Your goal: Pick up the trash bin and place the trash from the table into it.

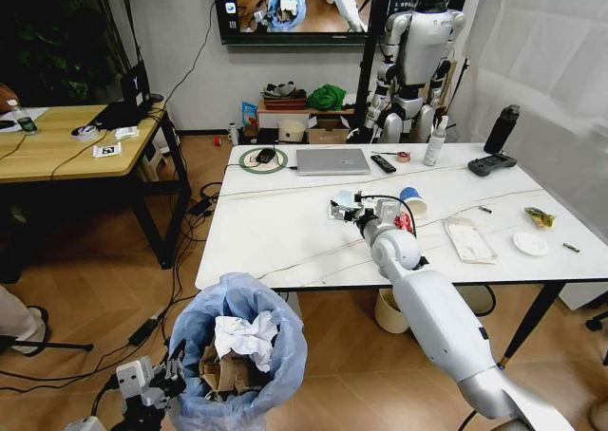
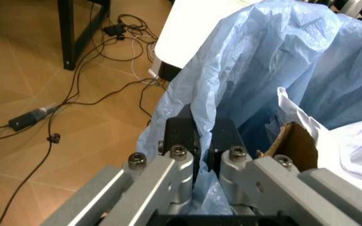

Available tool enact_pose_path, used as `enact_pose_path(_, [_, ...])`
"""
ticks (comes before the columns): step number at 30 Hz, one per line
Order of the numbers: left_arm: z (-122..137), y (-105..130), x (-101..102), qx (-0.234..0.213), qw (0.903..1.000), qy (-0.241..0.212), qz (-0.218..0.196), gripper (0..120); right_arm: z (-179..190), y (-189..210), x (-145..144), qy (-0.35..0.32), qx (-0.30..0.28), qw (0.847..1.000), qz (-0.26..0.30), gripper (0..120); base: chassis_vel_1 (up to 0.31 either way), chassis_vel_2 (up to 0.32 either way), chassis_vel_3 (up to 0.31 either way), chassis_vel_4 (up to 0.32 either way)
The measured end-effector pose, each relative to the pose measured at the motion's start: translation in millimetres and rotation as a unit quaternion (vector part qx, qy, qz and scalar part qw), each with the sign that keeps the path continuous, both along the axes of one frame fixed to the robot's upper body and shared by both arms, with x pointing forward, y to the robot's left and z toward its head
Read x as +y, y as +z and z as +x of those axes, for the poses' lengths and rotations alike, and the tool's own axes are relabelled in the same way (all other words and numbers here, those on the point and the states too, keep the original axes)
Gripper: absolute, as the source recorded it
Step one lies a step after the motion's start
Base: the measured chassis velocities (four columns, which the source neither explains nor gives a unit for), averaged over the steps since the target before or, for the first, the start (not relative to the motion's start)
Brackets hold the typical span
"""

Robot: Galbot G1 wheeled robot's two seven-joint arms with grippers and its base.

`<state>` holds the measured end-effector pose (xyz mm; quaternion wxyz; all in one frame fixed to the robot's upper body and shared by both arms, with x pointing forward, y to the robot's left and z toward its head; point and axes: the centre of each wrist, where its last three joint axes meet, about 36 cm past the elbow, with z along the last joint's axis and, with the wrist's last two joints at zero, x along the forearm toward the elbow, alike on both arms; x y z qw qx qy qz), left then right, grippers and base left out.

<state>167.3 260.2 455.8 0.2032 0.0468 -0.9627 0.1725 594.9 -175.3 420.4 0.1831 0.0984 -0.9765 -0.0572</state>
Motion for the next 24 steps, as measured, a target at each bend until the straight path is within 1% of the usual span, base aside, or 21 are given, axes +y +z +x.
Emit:
enact_pose_path(8, [0.0, 0.9, -0.7, -0.001, 1.0, 0.001, 0.001, 0, 20.1, -15.6, 4.7, -0.011, 0.026, 1.0, -0.01, 100, 0.0, 0.0, 0.0, 0.0])
enact_pose_path(13, [-0.5, 2.4, -1.1, -0.002, 1.0, 0.003, 0.002, 0, 31.7, -32.6, 6.5, -0.02, 0.046, 0.999, -0.015, 100, 0.0, 0.0, 0.0, 0.0])
enact_pose_path(24, [-2.2, 2.8, -2.6, -0.002, 1.0, 0.005, 0.002, 0, 40.3, -38.9, 9.0, -0.02, 0.052, 0.998, -0.01, 100, 0.0, 0.0, 0.0, 0.0])
